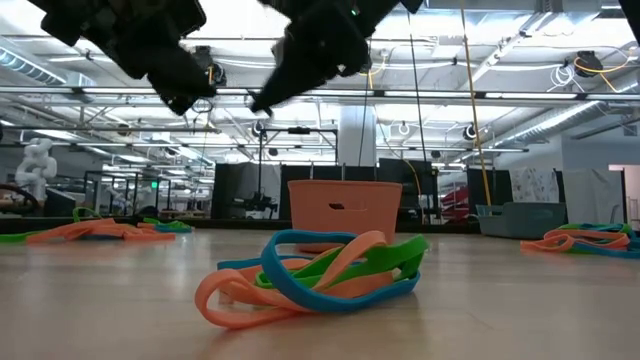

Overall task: Sort rubber bands into baskets
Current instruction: Put the blue rubber band into the orange bin

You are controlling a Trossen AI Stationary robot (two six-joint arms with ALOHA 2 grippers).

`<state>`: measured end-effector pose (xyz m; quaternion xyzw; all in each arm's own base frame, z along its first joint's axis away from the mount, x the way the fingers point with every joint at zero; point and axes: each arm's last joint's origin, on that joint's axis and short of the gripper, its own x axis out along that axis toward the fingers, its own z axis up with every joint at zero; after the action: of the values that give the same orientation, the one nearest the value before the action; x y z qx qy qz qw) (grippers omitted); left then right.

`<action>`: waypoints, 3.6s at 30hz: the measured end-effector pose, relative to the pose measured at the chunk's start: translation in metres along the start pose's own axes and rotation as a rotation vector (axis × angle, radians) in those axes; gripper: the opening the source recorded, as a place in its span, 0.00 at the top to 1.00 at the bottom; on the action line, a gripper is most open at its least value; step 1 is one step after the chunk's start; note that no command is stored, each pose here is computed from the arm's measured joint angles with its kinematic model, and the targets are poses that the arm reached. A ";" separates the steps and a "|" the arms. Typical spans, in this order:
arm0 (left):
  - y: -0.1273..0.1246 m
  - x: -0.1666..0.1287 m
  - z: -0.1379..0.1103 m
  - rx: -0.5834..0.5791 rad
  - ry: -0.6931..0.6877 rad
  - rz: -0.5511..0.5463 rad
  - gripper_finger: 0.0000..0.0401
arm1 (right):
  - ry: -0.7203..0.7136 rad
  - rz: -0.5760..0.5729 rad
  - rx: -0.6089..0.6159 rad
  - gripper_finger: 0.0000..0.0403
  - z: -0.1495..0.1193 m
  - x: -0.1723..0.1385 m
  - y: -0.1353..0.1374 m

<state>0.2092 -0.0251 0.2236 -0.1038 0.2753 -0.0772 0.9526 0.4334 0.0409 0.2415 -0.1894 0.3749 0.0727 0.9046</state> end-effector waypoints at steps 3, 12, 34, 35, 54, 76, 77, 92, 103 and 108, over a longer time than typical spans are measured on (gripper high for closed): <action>0.003 0.000 -0.005 -0.021 0.047 0.065 0.70 | 0.119 0.032 0.065 1.00 -0.012 -0.001 0.001; 0.007 -0.001 -0.010 -0.058 0.049 0.294 0.70 | 0.376 0.076 0.220 1.00 -0.036 -0.007 0.006; 0.003 -0.001 -0.013 -0.043 0.064 0.294 0.70 | 0.371 0.046 0.359 0.87 -0.061 0.010 0.008; 0.003 -0.001 -0.013 -0.042 0.064 0.295 0.70 | 0.371 0.047 0.359 0.85 -0.061 0.010 0.008; 0.005 -0.003 -0.020 -0.084 0.139 0.320 0.70 | 0.337 0.130 0.394 0.71 -0.021 -0.030 0.006; -0.037 0.037 -0.022 0.045 0.083 -0.009 0.70 | 0.225 0.171 0.220 0.71 0.010 -0.077 0.148; -0.040 0.042 -0.023 0.057 0.074 -0.048 0.70 | 0.220 0.178 0.228 0.71 0.010 -0.078 0.154; -0.085 0.075 0.004 0.173 0.033 -0.226 0.70 | 0.657 -0.079 0.451 0.71 -0.035 -0.120 0.197; -0.086 0.077 -0.001 0.175 0.071 -0.222 0.70 | 0.907 -0.169 0.448 0.71 -0.096 -0.119 0.184; -0.092 0.076 -0.004 0.163 0.080 -0.218 0.70 | 0.895 -0.136 0.579 0.71 -0.138 -0.135 0.155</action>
<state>0.2625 -0.1298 0.2040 -0.0522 0.2928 -0.2065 0.9321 0.2058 0.1299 0.2028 0.0317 0.7155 -0.1803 0.6742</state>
